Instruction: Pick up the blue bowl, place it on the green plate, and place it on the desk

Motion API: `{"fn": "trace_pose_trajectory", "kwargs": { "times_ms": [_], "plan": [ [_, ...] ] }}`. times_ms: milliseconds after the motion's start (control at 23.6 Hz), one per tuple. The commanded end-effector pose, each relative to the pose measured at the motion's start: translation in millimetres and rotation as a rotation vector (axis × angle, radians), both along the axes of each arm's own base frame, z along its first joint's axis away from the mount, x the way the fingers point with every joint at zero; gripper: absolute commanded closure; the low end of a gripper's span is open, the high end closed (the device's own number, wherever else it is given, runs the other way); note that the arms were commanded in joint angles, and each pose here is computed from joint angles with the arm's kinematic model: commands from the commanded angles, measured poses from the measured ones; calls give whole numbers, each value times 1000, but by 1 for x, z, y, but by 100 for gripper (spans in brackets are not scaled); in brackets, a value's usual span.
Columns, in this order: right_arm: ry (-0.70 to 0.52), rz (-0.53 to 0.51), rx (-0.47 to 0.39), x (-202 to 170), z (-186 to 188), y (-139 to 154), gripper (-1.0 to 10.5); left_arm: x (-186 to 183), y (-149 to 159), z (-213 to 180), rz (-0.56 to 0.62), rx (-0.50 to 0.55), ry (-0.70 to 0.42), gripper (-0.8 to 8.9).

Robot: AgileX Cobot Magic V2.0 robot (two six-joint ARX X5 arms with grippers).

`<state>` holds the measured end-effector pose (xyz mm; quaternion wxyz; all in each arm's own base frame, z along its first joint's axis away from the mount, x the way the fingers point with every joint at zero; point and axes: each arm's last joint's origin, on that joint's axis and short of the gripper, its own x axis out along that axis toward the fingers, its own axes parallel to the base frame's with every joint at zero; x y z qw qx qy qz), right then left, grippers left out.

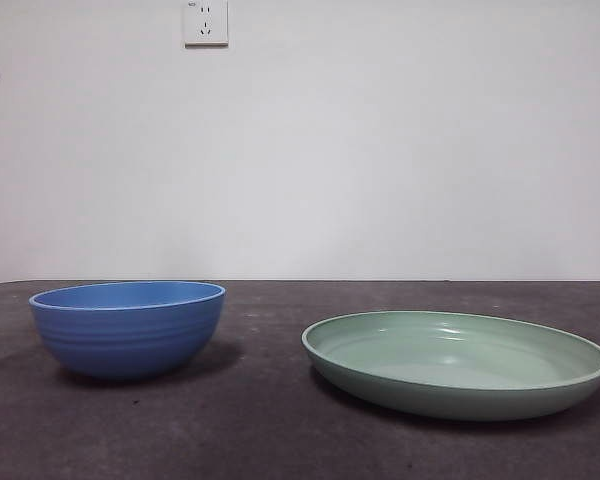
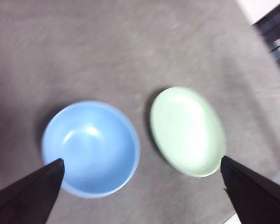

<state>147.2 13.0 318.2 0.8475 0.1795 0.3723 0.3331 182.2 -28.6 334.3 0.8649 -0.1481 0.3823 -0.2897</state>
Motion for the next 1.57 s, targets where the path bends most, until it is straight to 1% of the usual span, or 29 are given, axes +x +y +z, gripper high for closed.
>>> {"fn": "trace_pose_trajectory", "kwargs": {
  "times_ms": [42, 254, 466, 762, 932, 1059, 1228, 1270, 1397, 1482, 1567],
  "plan": [
    [-22, 6, -4, 1, 5, 0, 330, 15, 0, -6, 37, 59, 36, 179],
    [-21, 5, -4, 1, 5, 0, 330, 45, -1, -31, 72, 117, 144, 187],
    [-21, 5, -3, 1, 5, 0, 330, 76, -10, -58, 84, 186, 205, 189],
    [-21, 5, -4, 1, 5, 0, 330, 109, -40, -113, 43, 341, 352, 189],
    [-21, 5, -4, 1, 5, 0, 330, 116, -42, -132, 68, 422, 397, 199],
    [-22, 5, -4, 1, 5, 0, 330, 117, -42, -136, 67, 426, 407, 292],
    [-22, 5, -4, 1, 5, 0, 330, 117, -43, -136, 65, 424, 407, 480],
    [-22, 5, -4, 1, 5, 0, 330, 117, -43, -136, 64, 424, 408, 507],
    [-22, 5, -4, 1, 5, 0, 330, 118, -43, -139, 60, 427, 424, 523],
    [-22, 5, -4, 1, 5, 0, 330, 118, -43, -141, 58, 428, 431, 600],
    [-22, 5, -4, 1, 5, 0, 330, 118, -44, -141, 58, 428, 429, 614]
  ]
}}
